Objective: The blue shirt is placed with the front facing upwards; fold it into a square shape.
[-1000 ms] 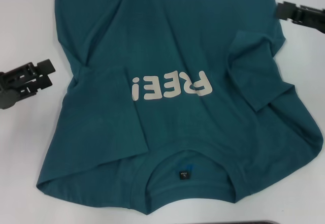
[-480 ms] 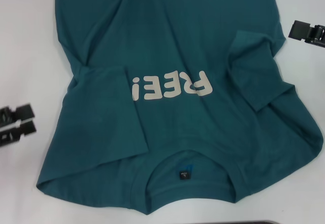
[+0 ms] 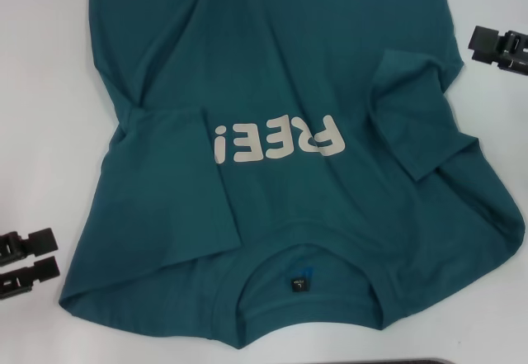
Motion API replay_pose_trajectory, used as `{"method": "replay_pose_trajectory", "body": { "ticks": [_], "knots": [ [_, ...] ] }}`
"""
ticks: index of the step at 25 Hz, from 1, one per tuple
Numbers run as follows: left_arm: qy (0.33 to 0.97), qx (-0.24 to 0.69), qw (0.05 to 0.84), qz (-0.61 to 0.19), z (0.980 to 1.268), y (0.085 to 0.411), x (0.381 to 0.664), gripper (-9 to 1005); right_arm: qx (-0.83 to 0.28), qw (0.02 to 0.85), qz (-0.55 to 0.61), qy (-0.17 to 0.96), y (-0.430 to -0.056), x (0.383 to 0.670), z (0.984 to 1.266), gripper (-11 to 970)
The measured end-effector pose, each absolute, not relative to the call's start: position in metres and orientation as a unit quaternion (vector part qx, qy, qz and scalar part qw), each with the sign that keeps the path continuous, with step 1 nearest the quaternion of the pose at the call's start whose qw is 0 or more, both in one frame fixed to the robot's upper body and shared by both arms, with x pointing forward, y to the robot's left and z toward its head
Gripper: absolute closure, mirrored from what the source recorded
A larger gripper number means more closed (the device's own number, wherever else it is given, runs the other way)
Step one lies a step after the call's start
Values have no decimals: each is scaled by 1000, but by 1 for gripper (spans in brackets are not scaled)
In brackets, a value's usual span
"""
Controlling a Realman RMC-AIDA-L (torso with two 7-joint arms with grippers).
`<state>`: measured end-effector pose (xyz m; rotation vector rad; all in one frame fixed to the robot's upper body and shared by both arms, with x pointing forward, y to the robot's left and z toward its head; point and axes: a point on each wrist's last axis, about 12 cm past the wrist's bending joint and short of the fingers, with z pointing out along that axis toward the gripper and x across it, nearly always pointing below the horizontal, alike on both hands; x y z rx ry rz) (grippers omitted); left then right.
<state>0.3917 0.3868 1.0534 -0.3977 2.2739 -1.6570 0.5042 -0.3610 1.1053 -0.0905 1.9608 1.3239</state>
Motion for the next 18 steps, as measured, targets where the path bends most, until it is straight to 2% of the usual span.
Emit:
{"method": "replay_pose_trajectory", "body": {
  "ticks": [10,18],
  "knots": [
    [808,-128,120,-562,1049,384,392,250,-31,334,505,795,-361,514,1106,45],
    [827,-113,135,-534,1042,387,389,251,-23,332,503,797,-361,516,1106,45]
  ]
}}
